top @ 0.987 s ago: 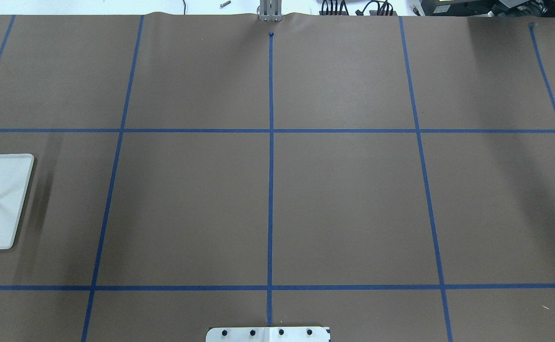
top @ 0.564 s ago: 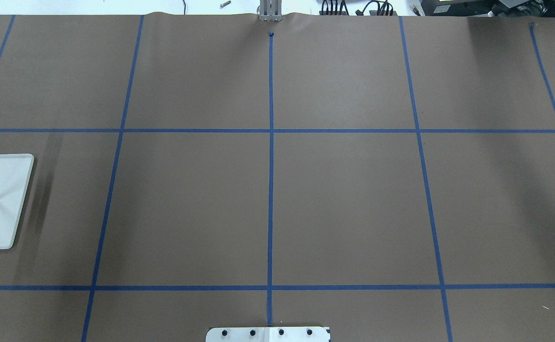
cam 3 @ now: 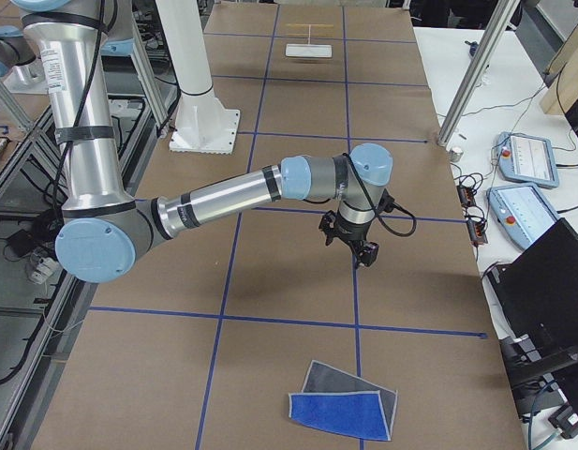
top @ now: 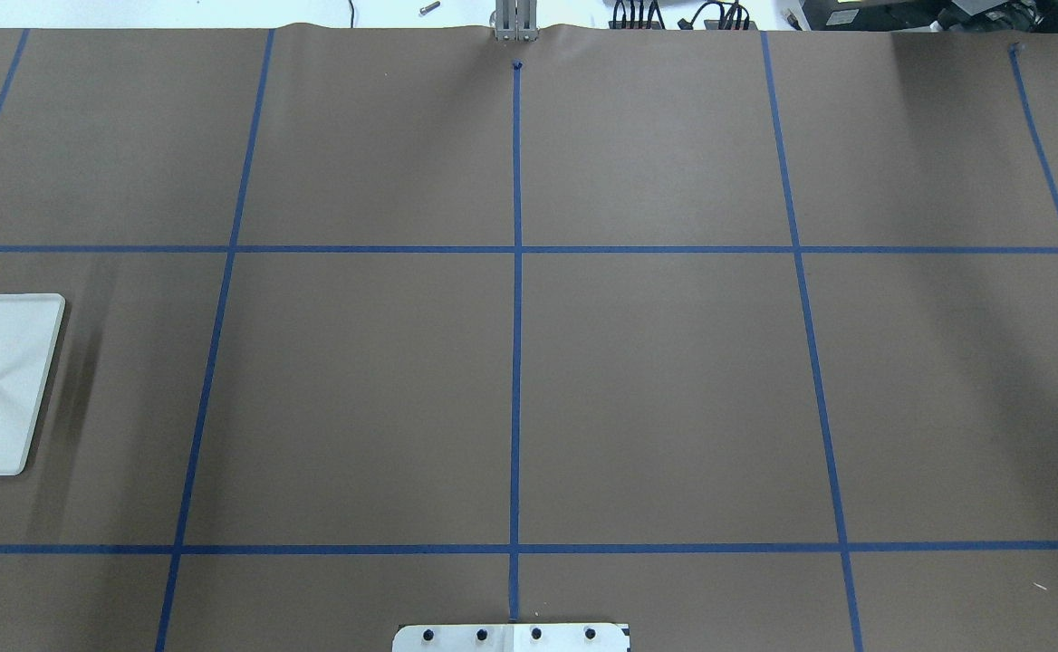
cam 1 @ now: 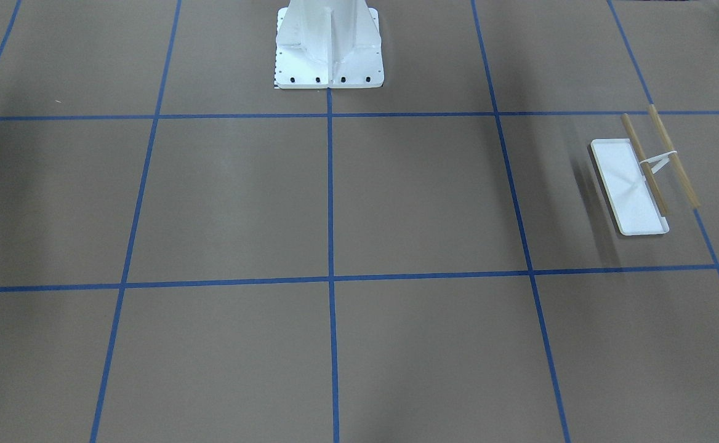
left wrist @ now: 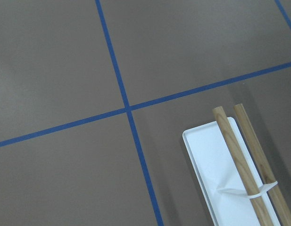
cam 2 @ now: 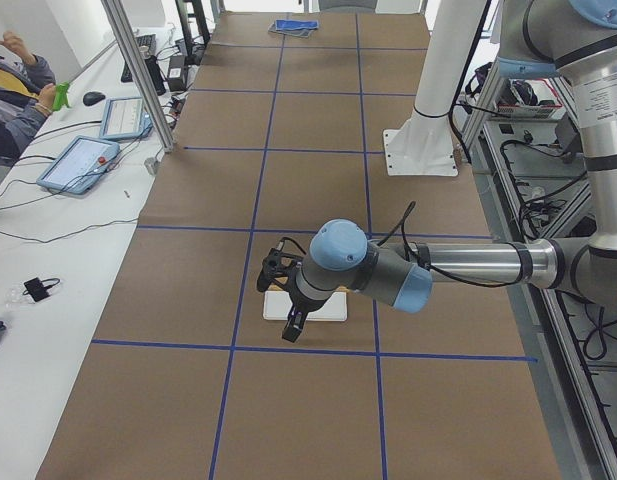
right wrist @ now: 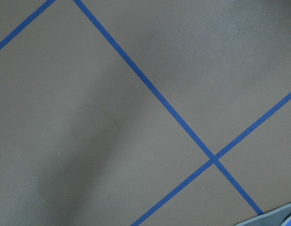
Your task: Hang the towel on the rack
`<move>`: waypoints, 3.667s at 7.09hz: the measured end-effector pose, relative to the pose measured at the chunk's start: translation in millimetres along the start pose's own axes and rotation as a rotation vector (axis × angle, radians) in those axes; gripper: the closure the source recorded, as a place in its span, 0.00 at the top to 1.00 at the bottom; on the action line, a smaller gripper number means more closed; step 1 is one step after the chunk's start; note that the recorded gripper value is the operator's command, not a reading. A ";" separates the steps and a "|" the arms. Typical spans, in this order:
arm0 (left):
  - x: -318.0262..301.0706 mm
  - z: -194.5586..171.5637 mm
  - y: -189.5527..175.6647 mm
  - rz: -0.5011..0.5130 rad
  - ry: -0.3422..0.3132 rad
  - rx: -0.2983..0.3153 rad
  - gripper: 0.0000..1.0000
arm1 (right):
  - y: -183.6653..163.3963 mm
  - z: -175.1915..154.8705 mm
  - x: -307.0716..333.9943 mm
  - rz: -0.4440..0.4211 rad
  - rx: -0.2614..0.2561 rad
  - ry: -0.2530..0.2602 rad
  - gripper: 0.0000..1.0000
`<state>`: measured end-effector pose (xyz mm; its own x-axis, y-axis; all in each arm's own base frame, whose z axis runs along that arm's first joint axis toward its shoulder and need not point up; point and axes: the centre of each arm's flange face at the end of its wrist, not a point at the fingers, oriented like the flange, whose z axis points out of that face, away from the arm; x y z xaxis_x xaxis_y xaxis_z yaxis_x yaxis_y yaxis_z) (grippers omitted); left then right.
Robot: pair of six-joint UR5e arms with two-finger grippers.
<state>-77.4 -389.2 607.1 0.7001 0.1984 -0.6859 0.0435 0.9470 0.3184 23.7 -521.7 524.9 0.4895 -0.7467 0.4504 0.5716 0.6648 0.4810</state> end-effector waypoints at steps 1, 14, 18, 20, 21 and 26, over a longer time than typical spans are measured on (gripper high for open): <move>-1.5 1.7 -15.2 -0.070 0.002 -0.056 0.98 | 12.5 1.1 -1.5 0.014 -0.002 0.000 1.00; 22.5 -17.1 -50.7 -0.286 -0.001 -0.109 0.98 | 265.5 180.3 128.9 0.954 0.028 -0.072 0.93; 30.0 -25.5 -63.5 -0.268 -0.017 -0.084 0.98 | 261.7 185.5 148.1 1.140 0.031 -0.116 0.94; 36.6 -30.4 -72.8 -0.287 -0.030 -0.068 0.98 | 272.4 201.5 152.4 1.157 0.032 -0.146 0.95; 38.5 -30.9 -74.9 -0.291 -0.032 -0.066 0.98 | 281.9 212.7 153.5 1.156 0.039 -0.154 0.94; 40.6 -31.1 -76.3 -0.291 -0.033 -0.065 0.98 | 303.5 236.0 157.7 1.173 0.018 -0.142 0.93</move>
<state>-74.4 -445.6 534.6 0.6875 -0.0906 -0.7205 0.2008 0.9772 0.0687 119.0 -432.5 919.4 0.6306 0.3290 0.7029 -0.1885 0.9435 -0.2725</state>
